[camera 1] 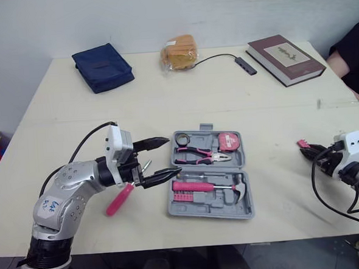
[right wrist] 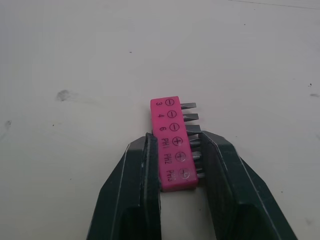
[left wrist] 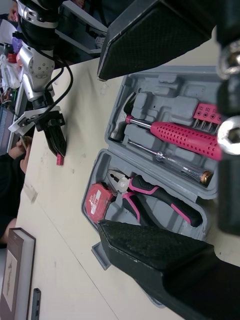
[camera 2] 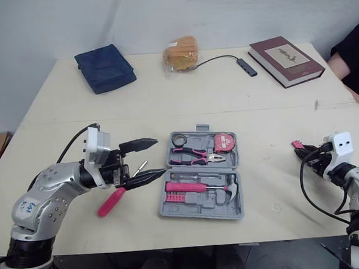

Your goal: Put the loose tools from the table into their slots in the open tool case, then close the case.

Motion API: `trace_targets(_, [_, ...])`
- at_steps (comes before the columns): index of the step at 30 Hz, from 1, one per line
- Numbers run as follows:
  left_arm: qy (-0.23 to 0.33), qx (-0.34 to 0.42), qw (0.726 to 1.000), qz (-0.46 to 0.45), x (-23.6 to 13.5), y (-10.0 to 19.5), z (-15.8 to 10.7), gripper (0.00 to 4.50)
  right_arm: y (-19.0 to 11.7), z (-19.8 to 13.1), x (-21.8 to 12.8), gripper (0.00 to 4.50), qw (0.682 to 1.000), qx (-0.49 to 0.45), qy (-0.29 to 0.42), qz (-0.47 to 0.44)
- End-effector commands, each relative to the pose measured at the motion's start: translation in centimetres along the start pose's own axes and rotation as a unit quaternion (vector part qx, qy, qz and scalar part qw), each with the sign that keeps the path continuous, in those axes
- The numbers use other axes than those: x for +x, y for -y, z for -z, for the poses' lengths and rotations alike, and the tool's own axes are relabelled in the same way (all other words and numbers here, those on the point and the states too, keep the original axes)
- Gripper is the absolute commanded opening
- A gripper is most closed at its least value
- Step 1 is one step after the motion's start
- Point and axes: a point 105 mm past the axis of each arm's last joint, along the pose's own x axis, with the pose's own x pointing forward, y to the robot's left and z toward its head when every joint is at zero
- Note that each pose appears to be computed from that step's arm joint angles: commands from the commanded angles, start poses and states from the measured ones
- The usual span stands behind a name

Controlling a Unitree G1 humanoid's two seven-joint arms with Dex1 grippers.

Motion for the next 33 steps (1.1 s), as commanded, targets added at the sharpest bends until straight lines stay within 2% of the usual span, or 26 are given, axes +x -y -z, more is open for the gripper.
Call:
trace_targets(1, [0.017,0.017,1.0,0.019,0.3,0.8,-1.0,4.5,0.5,0.5,-1.1,0.79,0.999,-0.023,-0.012,0.021])
trace_targets(3, [0.017,0.019,0.999,0.022,0.3,0.7,-0.9,4.5,-0.1,-1.1,-1.4,0.79,0.999,-0.051,0.014,0.002])
trace_targets(7, [0.021,0.035,0.999,0.031,0.2,0.5,-1.3,4.5,-4.2,-5.9,-2.0,0.79,0.989,-0.097,0.049,-0.097])
trace_targets(11, [0.011,0.083,0.996,0.044,0.1,0.3,-1.4,4.5,-10.2,-8.2,-2.8,0.79,0.966,-0.124,0.025,-0.227])
trace_targets(14, [-0.005,0.09,0.994,0.064,0.1,0.6,-0.9,4.5,-13.7,-8.9,-3.3,0.79,0.947,-0.141,-0.001,-0.288])
trace_targets(15, [-0.006,0.088,0.994,0.071,0.1,0.8,-0.8,4.5,-16.0,-9.2,-3.7,0.79,0.931,-0.153,-0.013,-0.331])
trace_targets(18, [-0.011,0.088,0.992,0.086,0.0,1.0,-0.5,4.5,-20.8,-9.2,-4.9,0.79,0.892,-0.176,-0.044,-0.413])
trace_targets(20, [-0.016,0.091,0.992,0.09,-0.1,1.2,-0.3,4.5,-22.5,-8.9,-5.1,0.79,0.88,-0.189,-0.06,-0.432])
trace_targets(25, [-0.032,0.093,0.991,0.095,-0.5,1.7,0.7,4.5,-25.3,-8.2,-5.3,0.79,0.862,-0.199,-0.078,-0.459])
trace_targets(28, [-0.041,0.088,0.991,0.09,-1.0,2.0,1.4,4.5,-27.3,-6.0,-5.6,0.79,0.837,-0.237,-0.114,-0.48])
trace_targets(31, [-0.045,0.084,0.991,0.093,-1.1,2.2,1.6,4.5,-28.0,-5.3,-5.0,0.79,0.838,-0.243,-0.119,-0.475])
trace_targets(33, [-0.077,0.099,0.986,0.111,-1.6,2.8,2.4,4.5,-28.6,-5.4,-4.6,0.79,0.839,-0.243,-0.116,-0.473])
